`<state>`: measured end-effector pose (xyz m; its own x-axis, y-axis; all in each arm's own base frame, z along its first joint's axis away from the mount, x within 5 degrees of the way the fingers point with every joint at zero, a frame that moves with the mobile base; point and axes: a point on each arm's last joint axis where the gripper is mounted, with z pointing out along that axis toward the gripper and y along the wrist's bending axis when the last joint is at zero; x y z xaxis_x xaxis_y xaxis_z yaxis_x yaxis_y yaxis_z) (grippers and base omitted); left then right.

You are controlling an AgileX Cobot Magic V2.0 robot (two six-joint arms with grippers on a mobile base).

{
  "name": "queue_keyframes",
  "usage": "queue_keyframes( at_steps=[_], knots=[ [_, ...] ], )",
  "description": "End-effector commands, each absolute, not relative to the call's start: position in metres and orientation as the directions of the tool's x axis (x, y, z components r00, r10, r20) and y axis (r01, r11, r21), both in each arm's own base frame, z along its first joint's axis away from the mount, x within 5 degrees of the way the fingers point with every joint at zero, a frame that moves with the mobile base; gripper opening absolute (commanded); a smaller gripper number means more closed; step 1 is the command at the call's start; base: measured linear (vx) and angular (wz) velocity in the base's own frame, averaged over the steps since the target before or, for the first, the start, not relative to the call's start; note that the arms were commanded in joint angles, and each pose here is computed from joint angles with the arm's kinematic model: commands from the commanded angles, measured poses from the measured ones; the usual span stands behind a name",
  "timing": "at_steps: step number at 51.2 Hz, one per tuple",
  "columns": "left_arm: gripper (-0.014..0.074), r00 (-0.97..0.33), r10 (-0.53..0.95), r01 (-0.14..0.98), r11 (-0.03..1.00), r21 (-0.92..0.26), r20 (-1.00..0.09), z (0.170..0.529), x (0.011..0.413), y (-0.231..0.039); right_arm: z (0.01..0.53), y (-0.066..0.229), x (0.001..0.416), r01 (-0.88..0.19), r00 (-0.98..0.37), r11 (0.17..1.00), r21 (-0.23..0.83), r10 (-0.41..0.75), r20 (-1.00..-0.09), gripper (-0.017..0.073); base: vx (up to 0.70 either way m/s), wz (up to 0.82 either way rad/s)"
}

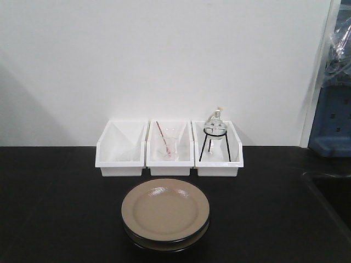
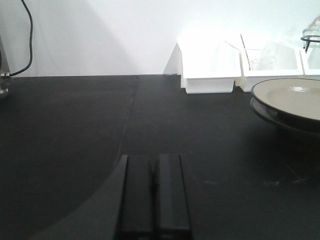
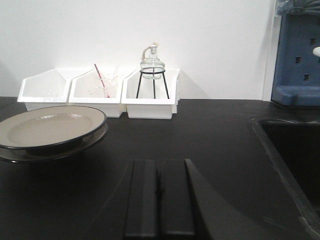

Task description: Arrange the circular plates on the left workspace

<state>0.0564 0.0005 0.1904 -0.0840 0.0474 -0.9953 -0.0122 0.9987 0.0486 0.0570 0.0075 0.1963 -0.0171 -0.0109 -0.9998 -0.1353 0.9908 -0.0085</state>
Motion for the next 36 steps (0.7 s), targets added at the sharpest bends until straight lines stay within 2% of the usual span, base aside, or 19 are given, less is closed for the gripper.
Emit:
queue_keyframes(
  at_steps=[1, 36],
  knots=[
    [0.0, -0.004, 0.039, -0.018, 0.999, 0.039, -0.999, 0.1924, 0.0563, 0.0008, 0.1936, 0.0076, 0.0568, -0.134, 0.023, 0.99, -0.051, -0.049, -0.999, -0.0005, 0.0, 0.0],
    [0.0, -0.005, 0.039, -0.018, 0.999, 0.039, -0.999, 0.1923, 0.0564, 0.0008, 0.1941, 0.0076, 0.0563, -0.134, 0.031, 0.99, -0.048, -0.044, -0.999, -0.0005, 0.0, 0.0]
  ],
)
